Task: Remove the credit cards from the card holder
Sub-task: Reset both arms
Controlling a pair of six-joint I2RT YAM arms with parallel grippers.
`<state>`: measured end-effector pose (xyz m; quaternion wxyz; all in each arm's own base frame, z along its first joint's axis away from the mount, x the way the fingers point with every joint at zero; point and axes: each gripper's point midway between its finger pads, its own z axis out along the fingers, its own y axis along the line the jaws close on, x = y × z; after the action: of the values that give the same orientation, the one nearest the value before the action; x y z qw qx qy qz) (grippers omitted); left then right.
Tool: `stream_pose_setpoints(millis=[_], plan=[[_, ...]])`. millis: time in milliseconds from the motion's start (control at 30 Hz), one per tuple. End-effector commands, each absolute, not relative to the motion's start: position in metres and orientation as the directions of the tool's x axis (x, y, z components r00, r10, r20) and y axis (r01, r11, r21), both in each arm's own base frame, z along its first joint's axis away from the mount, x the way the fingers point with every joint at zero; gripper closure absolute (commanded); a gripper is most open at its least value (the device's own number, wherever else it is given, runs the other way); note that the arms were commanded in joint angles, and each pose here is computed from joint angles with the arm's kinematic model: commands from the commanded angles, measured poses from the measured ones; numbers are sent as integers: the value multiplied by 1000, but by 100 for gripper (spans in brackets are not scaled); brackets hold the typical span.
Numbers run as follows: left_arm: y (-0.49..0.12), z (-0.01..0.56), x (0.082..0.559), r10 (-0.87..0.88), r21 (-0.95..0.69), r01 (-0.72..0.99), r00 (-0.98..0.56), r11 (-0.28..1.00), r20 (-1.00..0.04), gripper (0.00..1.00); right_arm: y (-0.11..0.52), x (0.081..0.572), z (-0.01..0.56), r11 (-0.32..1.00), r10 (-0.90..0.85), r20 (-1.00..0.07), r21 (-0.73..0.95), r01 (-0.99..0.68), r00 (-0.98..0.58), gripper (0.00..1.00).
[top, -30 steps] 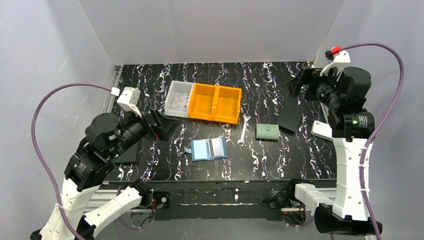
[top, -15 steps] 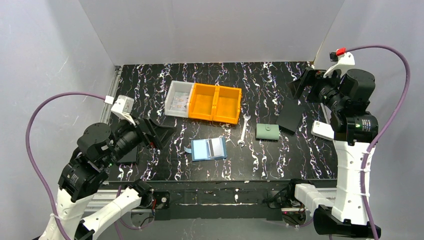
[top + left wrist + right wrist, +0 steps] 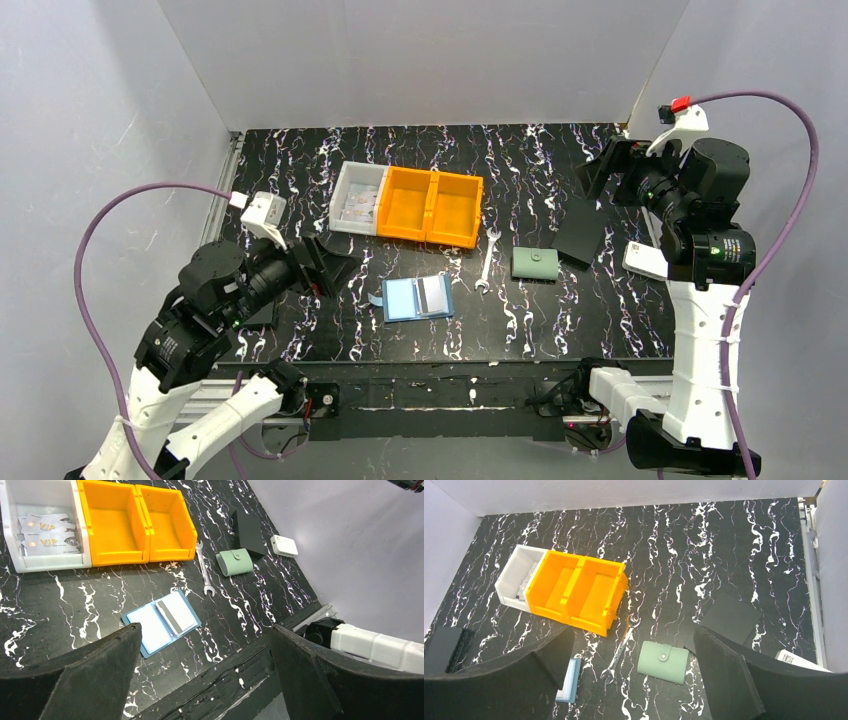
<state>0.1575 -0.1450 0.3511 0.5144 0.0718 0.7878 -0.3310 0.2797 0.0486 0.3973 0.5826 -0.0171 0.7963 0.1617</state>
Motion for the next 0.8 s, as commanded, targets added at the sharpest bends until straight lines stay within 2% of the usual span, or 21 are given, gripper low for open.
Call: stream_pose_setpoints(millis=[0,767], plan=[[-148,348,164,-218,-435,462,-450,773,-866,2,48,283,408,946,156,-948,224,-233,-276,2],[-163,313,160,-150,-424,523,-487,740,-861,2,35,284,393,958,154,-942,216,-188,-298,2]])
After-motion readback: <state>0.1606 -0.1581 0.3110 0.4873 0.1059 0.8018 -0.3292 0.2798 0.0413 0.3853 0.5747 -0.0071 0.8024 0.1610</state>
